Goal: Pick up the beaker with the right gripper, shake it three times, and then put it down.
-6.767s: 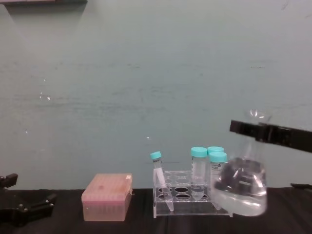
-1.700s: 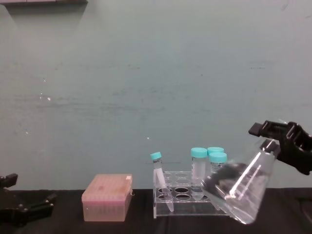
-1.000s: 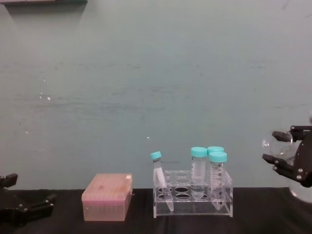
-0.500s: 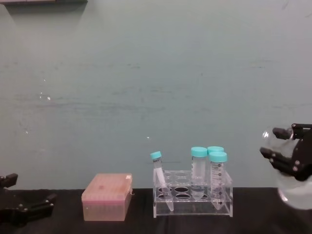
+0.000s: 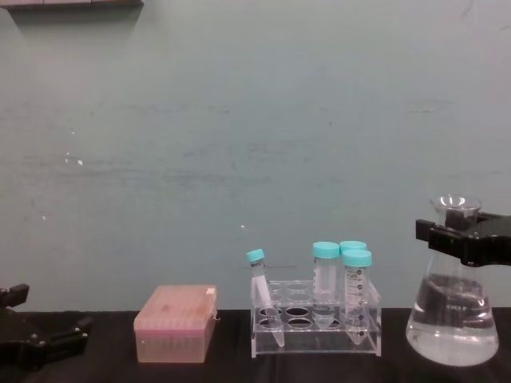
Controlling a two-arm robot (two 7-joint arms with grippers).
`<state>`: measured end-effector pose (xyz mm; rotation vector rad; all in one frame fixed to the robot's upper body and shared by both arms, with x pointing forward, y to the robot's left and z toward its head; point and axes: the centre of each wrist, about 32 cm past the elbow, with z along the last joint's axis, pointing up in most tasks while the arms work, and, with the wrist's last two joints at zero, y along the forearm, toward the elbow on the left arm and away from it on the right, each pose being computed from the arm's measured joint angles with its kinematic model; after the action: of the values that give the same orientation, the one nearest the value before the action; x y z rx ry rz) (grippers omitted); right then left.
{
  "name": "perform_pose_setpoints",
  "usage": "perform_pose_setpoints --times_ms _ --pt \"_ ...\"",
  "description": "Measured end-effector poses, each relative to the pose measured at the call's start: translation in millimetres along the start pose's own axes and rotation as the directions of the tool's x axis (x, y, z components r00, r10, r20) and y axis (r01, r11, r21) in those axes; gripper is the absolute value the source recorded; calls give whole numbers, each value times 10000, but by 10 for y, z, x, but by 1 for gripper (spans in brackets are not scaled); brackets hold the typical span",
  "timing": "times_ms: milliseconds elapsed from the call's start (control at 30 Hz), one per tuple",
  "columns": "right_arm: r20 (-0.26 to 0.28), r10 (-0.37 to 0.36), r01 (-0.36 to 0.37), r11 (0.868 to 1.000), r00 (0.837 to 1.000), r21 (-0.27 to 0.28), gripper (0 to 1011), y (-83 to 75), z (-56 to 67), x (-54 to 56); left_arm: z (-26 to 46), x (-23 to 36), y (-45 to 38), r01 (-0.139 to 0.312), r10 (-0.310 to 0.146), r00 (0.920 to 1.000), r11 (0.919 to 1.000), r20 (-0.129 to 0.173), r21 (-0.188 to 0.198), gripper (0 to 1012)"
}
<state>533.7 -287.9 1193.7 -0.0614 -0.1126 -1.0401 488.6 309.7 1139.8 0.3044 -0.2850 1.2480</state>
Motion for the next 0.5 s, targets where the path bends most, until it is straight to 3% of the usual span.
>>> perform_pose_setpoints --times_ms 500 --pt "-273 33 -39 9998 9996 -218 457 -33 -36 -56 0 0 0 1 -1 10000 10000 0 0 1000"
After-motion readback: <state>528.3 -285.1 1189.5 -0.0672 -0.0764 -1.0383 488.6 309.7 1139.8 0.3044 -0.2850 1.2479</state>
